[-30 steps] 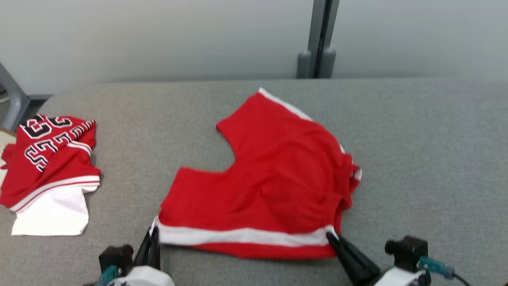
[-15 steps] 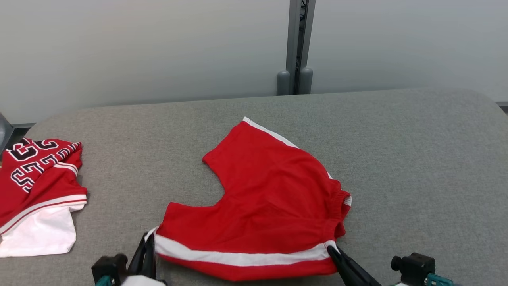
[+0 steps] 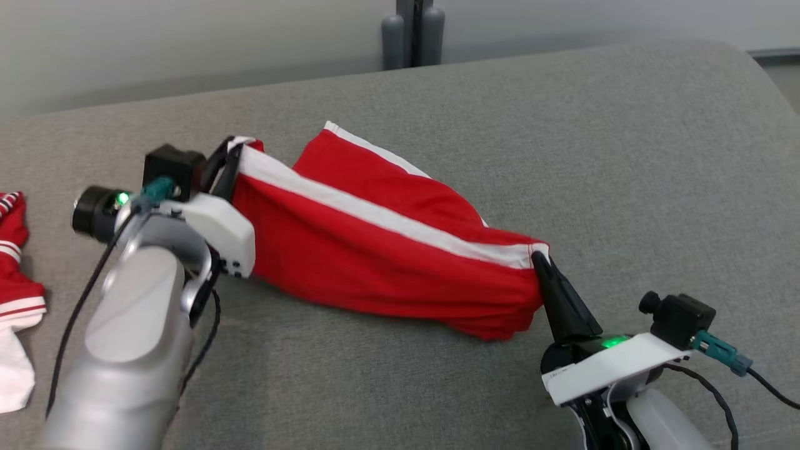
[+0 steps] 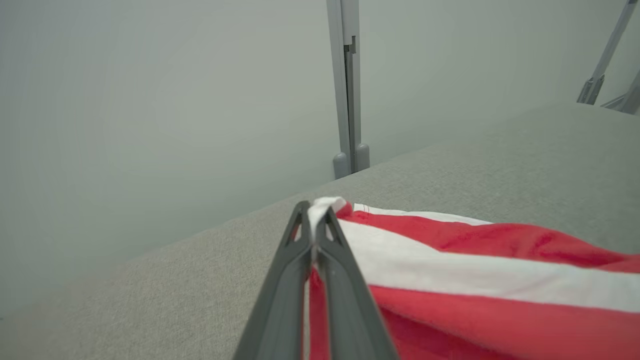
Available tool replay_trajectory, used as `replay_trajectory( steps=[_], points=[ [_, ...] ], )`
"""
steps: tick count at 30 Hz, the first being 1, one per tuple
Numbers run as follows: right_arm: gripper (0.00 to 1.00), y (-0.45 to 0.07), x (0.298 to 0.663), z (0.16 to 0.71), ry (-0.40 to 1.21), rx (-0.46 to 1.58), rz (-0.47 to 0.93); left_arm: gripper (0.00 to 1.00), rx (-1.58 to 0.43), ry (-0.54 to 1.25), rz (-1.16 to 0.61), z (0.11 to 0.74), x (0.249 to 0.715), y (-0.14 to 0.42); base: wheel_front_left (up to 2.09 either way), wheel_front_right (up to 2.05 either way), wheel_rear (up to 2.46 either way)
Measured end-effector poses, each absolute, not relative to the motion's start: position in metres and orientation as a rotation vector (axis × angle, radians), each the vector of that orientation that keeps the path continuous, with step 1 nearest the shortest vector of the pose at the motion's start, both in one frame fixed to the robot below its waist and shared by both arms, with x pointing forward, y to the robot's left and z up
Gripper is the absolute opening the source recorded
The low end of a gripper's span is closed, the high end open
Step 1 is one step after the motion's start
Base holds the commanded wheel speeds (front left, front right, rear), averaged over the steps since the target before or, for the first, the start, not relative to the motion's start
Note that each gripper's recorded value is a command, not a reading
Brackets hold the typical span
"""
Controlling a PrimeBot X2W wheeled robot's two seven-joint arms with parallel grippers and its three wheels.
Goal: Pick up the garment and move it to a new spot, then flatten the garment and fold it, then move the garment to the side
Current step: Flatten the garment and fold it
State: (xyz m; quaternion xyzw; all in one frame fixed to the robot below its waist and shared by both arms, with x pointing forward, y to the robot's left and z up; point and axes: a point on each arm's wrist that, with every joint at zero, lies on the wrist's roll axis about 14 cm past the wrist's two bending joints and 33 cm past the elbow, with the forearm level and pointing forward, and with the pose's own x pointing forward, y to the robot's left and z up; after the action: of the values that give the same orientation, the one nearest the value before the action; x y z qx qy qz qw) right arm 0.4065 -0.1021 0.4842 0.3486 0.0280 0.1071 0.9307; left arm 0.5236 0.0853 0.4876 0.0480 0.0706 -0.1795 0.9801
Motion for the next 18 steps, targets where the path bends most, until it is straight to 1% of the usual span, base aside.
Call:
replay_trajectory(
  steps=[3,8,18],
  points=[
    [0.0,-0.114,0.416,0.475,0.064,0.71,0.165,0.0,0.134,0.181,-0.412,0.482,0.546,0.067,0.0,0.0,0.0],
    [0.0,-0.137,0.425,0.461,0.076,0.694,0.086,0.0,0.191,0.222,-0.487,0.468,0.57,0.04,0.0,0.0,0.0],
    [0.0,-0.143,0.432,0.447,0.103,0.719,0.054,0.0,0.244,0.264,-0.548,0.442,0.601,0.014,0.0,0.0,0.0]
  ],
)
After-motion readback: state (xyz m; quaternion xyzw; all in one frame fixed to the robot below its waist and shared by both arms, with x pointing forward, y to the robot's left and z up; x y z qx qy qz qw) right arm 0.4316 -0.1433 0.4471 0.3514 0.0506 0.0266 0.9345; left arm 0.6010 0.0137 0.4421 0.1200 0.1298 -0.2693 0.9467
